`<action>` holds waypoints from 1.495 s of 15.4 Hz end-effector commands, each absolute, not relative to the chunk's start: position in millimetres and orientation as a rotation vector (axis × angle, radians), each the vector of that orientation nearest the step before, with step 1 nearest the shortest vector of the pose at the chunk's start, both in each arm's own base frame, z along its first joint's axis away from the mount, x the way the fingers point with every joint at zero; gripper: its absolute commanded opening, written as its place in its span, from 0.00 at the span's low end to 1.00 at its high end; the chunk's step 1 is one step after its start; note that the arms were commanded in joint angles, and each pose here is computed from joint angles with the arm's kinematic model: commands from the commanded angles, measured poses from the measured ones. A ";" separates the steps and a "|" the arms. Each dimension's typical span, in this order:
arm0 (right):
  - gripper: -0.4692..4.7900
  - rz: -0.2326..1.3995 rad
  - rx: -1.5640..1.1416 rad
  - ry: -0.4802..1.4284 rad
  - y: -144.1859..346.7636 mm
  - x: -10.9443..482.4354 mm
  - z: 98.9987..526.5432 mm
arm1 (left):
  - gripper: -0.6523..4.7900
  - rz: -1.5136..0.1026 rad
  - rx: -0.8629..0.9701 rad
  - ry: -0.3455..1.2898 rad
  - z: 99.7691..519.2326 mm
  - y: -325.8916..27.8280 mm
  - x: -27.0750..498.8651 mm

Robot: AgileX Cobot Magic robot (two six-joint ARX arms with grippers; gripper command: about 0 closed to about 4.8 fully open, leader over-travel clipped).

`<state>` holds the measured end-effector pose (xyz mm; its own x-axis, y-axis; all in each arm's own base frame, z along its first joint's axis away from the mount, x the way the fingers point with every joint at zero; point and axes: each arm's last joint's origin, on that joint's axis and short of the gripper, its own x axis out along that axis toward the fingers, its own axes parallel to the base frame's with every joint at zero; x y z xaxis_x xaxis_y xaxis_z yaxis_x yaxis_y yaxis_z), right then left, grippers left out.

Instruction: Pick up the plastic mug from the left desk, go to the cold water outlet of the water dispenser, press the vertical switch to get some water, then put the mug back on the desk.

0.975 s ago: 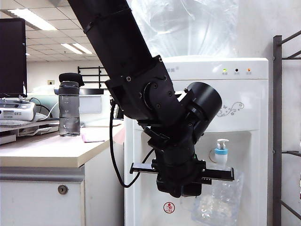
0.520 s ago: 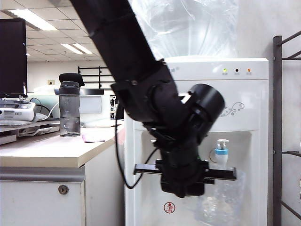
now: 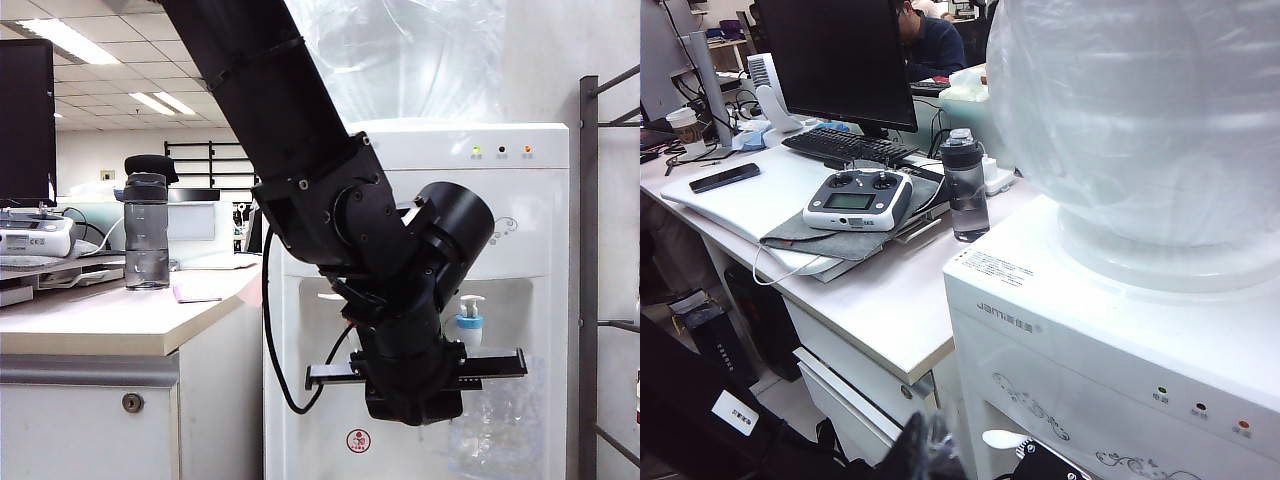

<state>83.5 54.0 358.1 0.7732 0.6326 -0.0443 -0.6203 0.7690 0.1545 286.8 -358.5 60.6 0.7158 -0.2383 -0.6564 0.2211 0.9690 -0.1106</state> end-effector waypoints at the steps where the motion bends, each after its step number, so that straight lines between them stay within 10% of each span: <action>1: 0.09 0.684 0.135 0.073 53.7 82.9 361.0 | 0.11 -0.135 -0.163 0.708 63.9 -353.5 293.4; 23: 0.09 0.685 0.138 0.061 53.2 82.1 362.1 | 0.11 -0.135 -0.235 0.635 76.4 -360.9 307.1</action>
